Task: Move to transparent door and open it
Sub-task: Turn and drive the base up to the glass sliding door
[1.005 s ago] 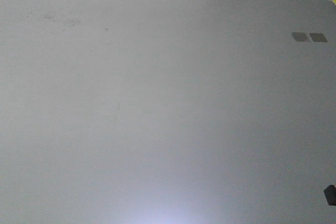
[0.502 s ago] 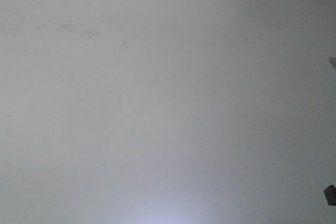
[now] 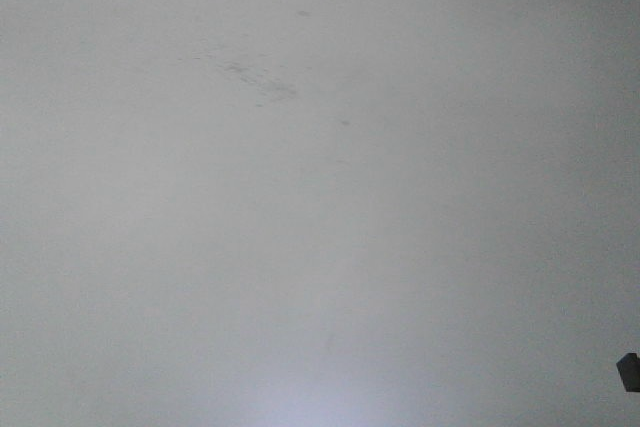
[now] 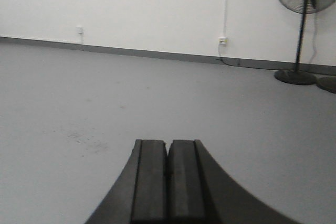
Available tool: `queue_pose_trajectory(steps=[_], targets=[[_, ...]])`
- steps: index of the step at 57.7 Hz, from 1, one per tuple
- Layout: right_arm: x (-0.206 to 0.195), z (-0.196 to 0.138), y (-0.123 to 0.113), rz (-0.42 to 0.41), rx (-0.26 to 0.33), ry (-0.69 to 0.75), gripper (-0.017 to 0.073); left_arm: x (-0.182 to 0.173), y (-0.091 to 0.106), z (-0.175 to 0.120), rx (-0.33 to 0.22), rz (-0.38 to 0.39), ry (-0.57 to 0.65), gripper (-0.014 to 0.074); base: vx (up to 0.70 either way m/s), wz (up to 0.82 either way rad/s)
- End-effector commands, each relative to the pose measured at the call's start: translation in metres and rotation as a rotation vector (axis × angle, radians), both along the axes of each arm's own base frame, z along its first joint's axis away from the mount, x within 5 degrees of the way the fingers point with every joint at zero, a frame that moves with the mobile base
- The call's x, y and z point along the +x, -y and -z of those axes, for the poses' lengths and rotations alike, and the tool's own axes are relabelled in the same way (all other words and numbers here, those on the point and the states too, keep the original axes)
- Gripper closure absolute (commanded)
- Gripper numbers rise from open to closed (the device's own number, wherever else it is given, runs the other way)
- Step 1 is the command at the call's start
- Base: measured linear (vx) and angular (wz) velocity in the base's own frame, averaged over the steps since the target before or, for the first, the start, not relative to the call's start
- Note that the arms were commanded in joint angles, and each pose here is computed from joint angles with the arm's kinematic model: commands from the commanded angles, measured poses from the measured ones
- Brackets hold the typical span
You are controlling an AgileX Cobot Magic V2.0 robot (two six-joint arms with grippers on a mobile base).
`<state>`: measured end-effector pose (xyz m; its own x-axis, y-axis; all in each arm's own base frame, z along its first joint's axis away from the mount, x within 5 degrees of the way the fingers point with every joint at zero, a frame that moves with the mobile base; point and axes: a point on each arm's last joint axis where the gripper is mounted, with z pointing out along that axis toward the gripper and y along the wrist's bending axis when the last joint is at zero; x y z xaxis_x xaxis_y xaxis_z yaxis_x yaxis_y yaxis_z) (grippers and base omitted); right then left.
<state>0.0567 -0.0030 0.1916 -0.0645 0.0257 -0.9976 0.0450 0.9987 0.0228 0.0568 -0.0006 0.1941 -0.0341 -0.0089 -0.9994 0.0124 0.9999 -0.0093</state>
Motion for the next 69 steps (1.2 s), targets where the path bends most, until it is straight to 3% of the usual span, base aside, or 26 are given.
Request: queue_pose_trajectory(steps=[1,69], targets=[[-0.0006,-0.0070,-0.0010,-0.011,-0.011,0.093,0.0565,0.0002,0.0006,-0.0026,-0.013,0.008,0.072,0.0600,0.60,0.65],[-0.0006,-0.0069,-0.0010,-0.011,-0.011,0.092,0.0565,0.0002,0.0006,-0.0026,-0.013,0.008,0.072,0.0600,0.64,0.68]])
